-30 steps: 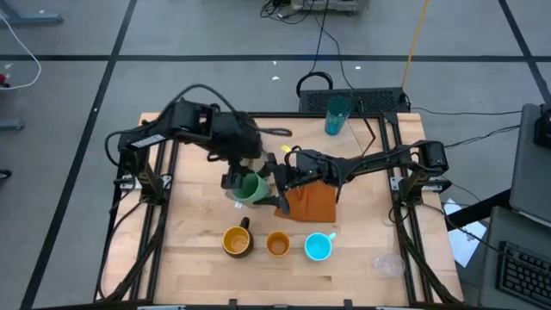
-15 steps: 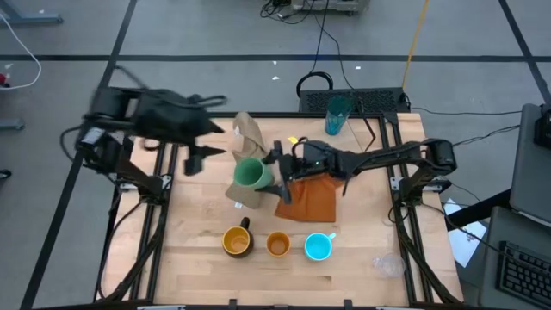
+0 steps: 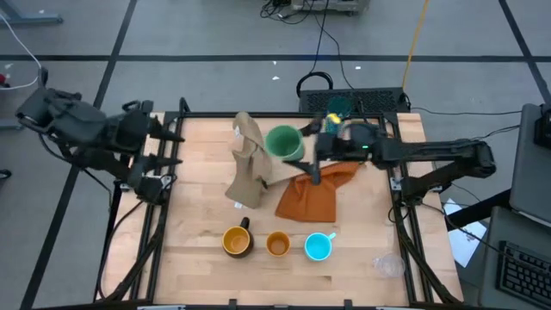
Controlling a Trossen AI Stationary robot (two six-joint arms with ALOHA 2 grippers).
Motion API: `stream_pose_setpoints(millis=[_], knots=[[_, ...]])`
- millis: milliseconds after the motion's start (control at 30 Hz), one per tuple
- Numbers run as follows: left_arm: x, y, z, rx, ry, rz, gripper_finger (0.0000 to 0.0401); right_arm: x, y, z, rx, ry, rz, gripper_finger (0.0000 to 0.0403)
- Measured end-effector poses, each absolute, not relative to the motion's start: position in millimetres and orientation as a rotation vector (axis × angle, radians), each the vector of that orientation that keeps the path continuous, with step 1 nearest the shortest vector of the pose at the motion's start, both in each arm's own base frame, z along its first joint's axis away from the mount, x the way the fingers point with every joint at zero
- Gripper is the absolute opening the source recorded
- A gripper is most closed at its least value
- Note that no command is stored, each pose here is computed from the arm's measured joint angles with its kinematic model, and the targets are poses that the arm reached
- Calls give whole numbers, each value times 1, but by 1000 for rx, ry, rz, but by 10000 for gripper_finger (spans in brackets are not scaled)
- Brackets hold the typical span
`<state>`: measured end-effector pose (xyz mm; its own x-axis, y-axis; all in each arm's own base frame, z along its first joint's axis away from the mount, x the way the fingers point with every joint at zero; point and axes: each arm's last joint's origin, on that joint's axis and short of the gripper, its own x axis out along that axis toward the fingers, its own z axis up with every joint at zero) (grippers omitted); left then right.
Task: Stack small to large cups/mugs on shelf
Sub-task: Put the green cup on the shelf
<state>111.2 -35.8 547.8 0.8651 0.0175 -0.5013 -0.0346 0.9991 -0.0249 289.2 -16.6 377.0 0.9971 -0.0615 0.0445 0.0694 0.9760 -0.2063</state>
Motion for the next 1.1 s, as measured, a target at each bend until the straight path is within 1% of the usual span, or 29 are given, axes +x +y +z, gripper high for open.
stream_pose_setpoints(millis=[100, 233, 400, 567, 733, 867, 933, 1100], knots=[[110, -45, 542, -2, 543, 1, 241, 266, -17, 381, -223, -63, -135, 317], [114, -61, 525, 70, 590, 4, 241, 239, -18, 372, -220, -67, -210, 317], [111, -76, 508, 144, 602, 29, 241, 215, -18, 344, -177, -112, -256, 317], [92, -72, 505, 119, 538, 45, 241, 197, -17, 314, -121, -138, -280, 317], [76, -61, 500, 87, 490, 59, 241, 189, -18, 296, -95, -126, -305, 317], [70, -54, 486, 90, 490, 86, 241, 192, -18, 279, -78, -118, -303, 317], [69, -54, 478, 82, 504, 100, 241, 194, -19, 267, -79, -106, -337, 317], [70, -55, 464, 33, 537, 120, 241, 189, -21, 250, -127, -194, -417, 317]])
